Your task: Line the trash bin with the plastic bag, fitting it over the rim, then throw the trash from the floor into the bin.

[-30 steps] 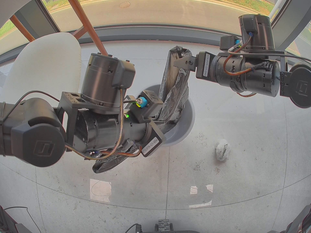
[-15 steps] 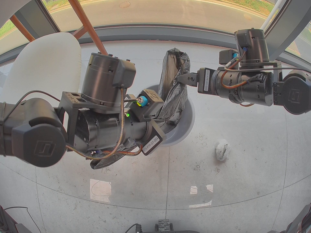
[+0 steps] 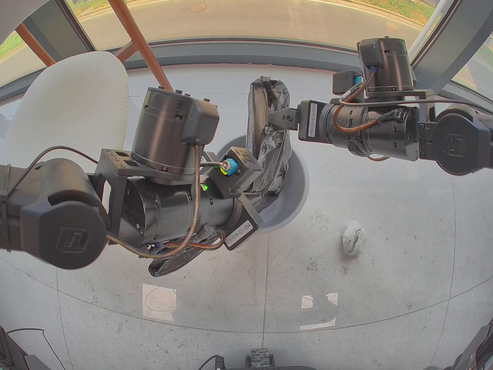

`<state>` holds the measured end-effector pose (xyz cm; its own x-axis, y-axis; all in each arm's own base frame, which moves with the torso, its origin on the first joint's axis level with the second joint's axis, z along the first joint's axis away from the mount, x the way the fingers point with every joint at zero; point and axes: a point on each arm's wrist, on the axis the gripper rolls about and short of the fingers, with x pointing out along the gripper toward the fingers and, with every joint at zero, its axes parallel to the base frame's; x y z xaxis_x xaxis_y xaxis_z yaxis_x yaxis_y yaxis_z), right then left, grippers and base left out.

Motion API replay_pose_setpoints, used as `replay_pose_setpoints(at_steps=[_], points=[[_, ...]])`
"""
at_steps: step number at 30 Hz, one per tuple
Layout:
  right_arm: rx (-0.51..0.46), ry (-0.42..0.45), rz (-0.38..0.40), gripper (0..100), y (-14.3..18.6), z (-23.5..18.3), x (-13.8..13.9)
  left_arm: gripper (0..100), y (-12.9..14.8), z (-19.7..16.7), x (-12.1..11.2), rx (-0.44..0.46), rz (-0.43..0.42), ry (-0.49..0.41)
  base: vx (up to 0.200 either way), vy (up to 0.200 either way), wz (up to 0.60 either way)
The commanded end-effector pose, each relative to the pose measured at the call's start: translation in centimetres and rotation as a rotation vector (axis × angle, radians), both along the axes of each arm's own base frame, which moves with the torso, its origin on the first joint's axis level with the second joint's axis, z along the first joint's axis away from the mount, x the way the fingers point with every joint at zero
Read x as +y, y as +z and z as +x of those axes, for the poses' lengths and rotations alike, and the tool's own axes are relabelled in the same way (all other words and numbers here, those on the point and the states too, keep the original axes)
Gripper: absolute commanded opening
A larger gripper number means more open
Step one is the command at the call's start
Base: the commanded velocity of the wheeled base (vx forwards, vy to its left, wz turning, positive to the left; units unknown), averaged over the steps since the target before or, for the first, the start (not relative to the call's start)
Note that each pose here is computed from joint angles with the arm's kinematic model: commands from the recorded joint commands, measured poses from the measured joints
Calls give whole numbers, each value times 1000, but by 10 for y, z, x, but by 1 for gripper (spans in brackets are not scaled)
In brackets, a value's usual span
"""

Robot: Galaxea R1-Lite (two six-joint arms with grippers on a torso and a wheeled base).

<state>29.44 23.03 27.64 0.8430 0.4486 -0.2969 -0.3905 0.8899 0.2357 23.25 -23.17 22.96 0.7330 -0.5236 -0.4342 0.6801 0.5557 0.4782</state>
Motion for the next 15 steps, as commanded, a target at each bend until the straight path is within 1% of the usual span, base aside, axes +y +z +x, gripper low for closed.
replay_pose_setpoints(at_steps=[1,4,7,12,15], points=[[-3,3,3,100,0,3,3,0,-1,0,-1,0,0,-3,0,0,0],[8,18,-6,100,-5,0,9,0,-4,2,-3,6,8,-4,0,0,0],[29,17,-21,100,-13,3,11,0,-1,3,-5,-4,-4,-2,0,0,0],[45,6,-38,100,-19,4,6,0,0,5,-5,-23,-13,10,0,0,0],[51,-3,-43,100,-20,5,2,0,1,6,-4,-40,7,24,0,0,0]])
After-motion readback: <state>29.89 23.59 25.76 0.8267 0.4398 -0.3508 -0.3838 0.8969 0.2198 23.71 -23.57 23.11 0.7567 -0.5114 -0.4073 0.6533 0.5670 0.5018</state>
